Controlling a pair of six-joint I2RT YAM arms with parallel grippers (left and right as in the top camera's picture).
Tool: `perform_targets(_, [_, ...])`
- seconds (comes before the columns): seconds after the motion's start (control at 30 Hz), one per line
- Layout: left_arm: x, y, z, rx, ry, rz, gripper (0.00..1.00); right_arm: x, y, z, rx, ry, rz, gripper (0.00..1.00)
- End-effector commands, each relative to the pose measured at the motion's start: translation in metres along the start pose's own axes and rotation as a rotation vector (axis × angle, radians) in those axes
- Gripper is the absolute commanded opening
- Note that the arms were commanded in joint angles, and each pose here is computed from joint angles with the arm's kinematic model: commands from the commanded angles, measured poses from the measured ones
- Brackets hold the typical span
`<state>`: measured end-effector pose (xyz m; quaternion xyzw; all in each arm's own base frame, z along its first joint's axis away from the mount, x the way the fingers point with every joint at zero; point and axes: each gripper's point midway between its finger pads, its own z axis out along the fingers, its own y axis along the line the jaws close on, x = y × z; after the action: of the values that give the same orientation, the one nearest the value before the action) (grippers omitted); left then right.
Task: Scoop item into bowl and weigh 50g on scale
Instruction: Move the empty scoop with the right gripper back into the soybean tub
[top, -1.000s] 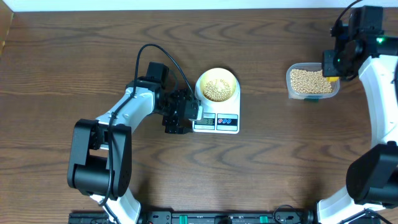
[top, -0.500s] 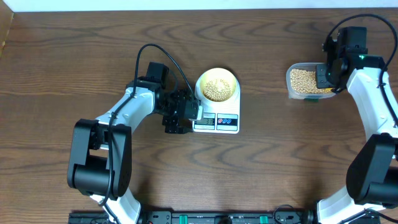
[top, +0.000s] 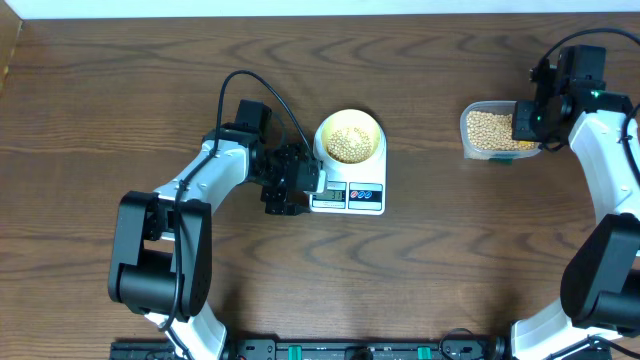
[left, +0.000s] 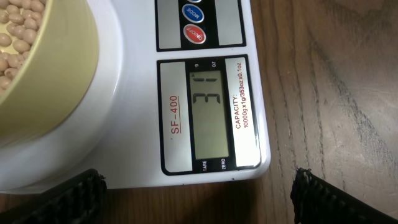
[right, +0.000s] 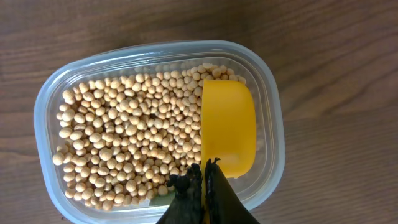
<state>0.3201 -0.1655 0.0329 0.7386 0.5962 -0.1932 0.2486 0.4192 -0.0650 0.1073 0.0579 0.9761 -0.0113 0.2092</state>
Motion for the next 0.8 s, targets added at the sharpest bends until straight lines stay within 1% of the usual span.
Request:
perform_targets(0.0, [0.001, -0.006, 0.006, 0.024, -0.016, -0.002, 0.98, 0.001, -0.002, -0.002, -0.011, -0.005, -0.014, 0.11])
perform_targets(0.07, [0.001, -0.006, 0.006, 0.024, -0.016, -0.002, 0.98, 0.0, -0.002, -0.002, -0.007, -0.008, -0.013, 0.09])
perform_targets(0.1, [0.001, -0.006, 0.006, 0.024, -0.016, -0.002, 0.98, -0.001, -0.002, -0.002, -0.007, -0.012, -0.013, 0.02])
perform_targets(0.13, [0.001, -0.006, 0.006, 0.024, -0.016, -0.002, 0.98, -0.001, -0.002, -0.002, -0.007, -0.014, -0.013, 0.01])
perform_targets(0.33, [0.001, -0.006, 0.006, 0.024, -0.016, -0.002, 0.98, -0.002, -0.018, -0.002, 0.076, -0.016, -0.024, 0.01])
perform_targets(0.4, [0.001, -0.006, 0.006, 0.024, -0.016, -0.002, 0.98, -0.002, -0.021, -0.002, 0.077, -0.016, -0.017, 0.01])
perform_targets(0.47, [0.001, -0.006, 0.006, 0.024, -0.016, -0.002, 0.98, -0.002, -0.021, -0.002, 0.052, -0.018, -0.006, 0.01])
perform_targets(0.53, [0.001, -0.006, 0.006, 0.024, -0.016, -0.002, 0.98, -0.003, -0.012, -0.003, -0.054, -0.026, 0.017, 0.01])
perform_targets(0.57, [0.001, -0.006, 0.006, 0.024, -0.016, -0.002, 0.97, -0.002, -0.011, -0.002, -0.074, -0.027, 0.022, 0.01])
perform_targets(0.77, [0.001, -0.006, 0.006, 0.024, -0.016, -0.002, 0.98, 0.004, -0.008, 0.006, -0.099, -0.027, 0.027, 0.01])
